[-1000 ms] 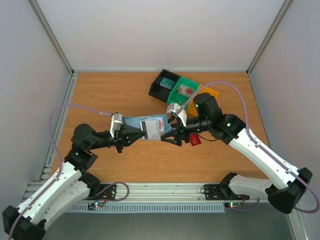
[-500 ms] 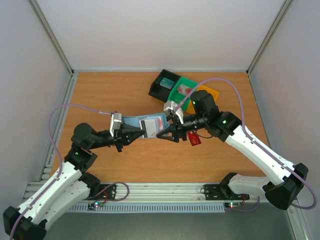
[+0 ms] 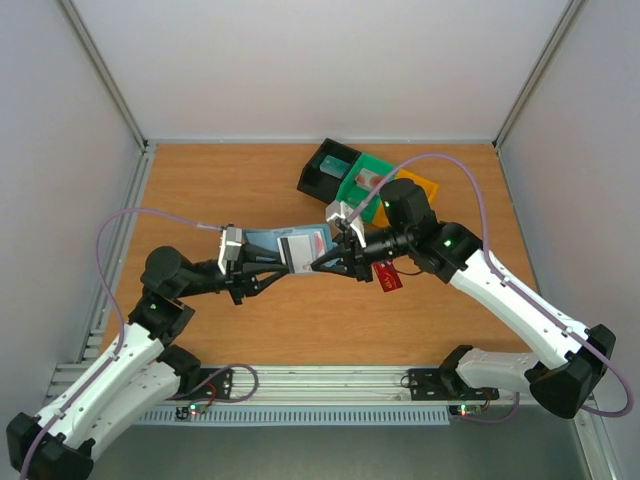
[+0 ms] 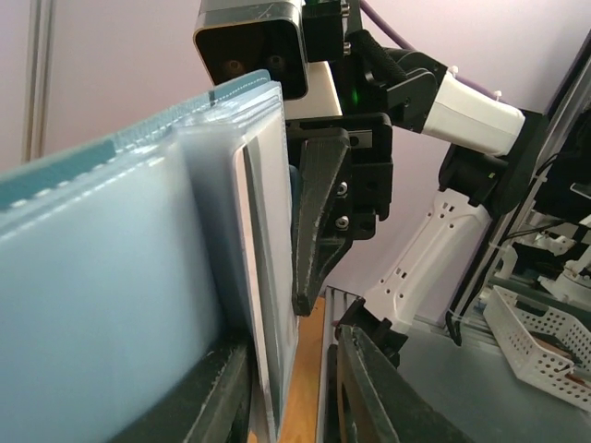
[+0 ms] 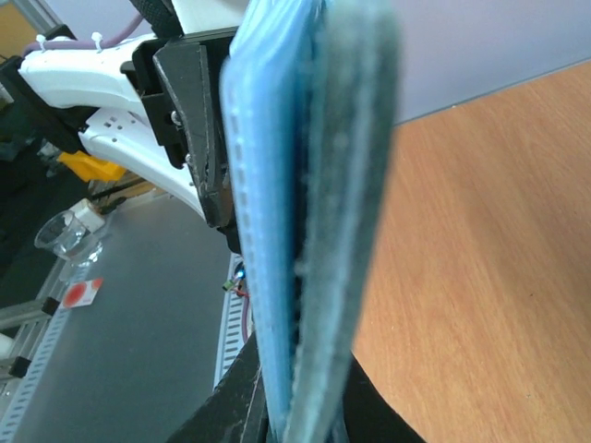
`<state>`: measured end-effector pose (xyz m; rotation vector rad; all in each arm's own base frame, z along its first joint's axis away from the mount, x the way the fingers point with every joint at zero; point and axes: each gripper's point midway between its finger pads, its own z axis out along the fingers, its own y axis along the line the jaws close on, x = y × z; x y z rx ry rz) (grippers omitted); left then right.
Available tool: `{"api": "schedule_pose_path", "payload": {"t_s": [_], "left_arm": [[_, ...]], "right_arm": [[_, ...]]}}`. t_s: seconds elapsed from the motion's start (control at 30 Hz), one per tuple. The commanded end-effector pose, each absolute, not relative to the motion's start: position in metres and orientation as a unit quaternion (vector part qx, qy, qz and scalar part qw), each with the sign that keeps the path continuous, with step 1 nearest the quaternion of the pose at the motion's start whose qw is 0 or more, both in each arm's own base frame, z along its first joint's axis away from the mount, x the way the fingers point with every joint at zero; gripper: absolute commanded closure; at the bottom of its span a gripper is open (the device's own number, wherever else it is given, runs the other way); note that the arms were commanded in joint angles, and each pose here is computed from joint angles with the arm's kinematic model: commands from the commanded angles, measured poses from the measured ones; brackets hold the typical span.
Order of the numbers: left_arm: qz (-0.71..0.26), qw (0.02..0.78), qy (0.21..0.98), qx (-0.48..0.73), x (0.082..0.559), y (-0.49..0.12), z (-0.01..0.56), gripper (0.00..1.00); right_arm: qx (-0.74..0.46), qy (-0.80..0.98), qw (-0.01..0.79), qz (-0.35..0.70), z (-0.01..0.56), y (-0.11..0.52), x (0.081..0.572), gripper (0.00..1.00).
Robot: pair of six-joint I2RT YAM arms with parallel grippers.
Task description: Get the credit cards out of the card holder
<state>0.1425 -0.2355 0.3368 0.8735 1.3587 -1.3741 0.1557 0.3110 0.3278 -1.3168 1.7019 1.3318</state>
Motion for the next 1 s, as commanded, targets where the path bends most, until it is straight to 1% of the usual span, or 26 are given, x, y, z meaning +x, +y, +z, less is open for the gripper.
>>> {"api": "schedule_pose_path", "payload": {"t_s": [0.0,0.13,0.17,0.33,0.47,0.57,0.63,0.77,0.83,0.93,0.97], "left_arm": [[-0.574,0.504,0.512,0.393,0.128,-0.235,0.355,0.79],[-0.573,0.504,0.511,0.394,0.127,-0.235,0.355,0.98],[-0.573,0.504,0.512,0.393,0.127,-0.235,0.355,1.0],[-0.572,0.499,0.522,0.388,0.127,-0.233,0.354,1.0],[-0.57,0.503,0.521,0.388,0.128,-0.232,0.354,1.0],[-0.57,0.503,0.521,0.388,0.129,-0.233,0.353,1.0],[-0.571,0.501,0.524,0.386,0.13,-0.233,0.352,1.0],[-0.569,0.5,0.532,0.378,0.132,-0.233,0.35,1.0],[-0.569,0.498,0.538,0.372,0.134,-0.233,0.348,0.99],[-0.568,0.497,0.541,0.371,0.133,-0.232,0.347,0.91],[-0.568,0.498,0.54,0.371,0.134,-0.232,0.348,0.9]], "right_arm": [[-0.506,0.626,0.325,0.496,0.34,0.307,0.154,0.98],[-0.51,0.621,0.327,0.497,0.343,0.305,0.152,0.96],[-0.51,0.621,0.327,0.497,0.344,0.305,0.151,0.95],[-0.501,0.634,0.333,0.485,0.341,0.294,0.157,0.92],[-0.491,0.635,0.325,0.499,0.342,0.291,0.159,0.81],[-0.493,0.627,0.314,0.515,0.346,0.294,0.156,0.78],[-0.493,0.629,0.315,0.513,0.345,0.294,0.157,0.8],[-0.494,0.623,0.318,0.518,0.347,0.293,0.155,0.98],[-0.494,0.623,0.321,0.515,0.346,0.292,0.154,0.99],[-0.492,0.626,0.331,0.506,0.344,0.288,0.155,0.99],[-0.492,0.625,0.331,0.508,0.345,0.288,0.155,0.99]]}}
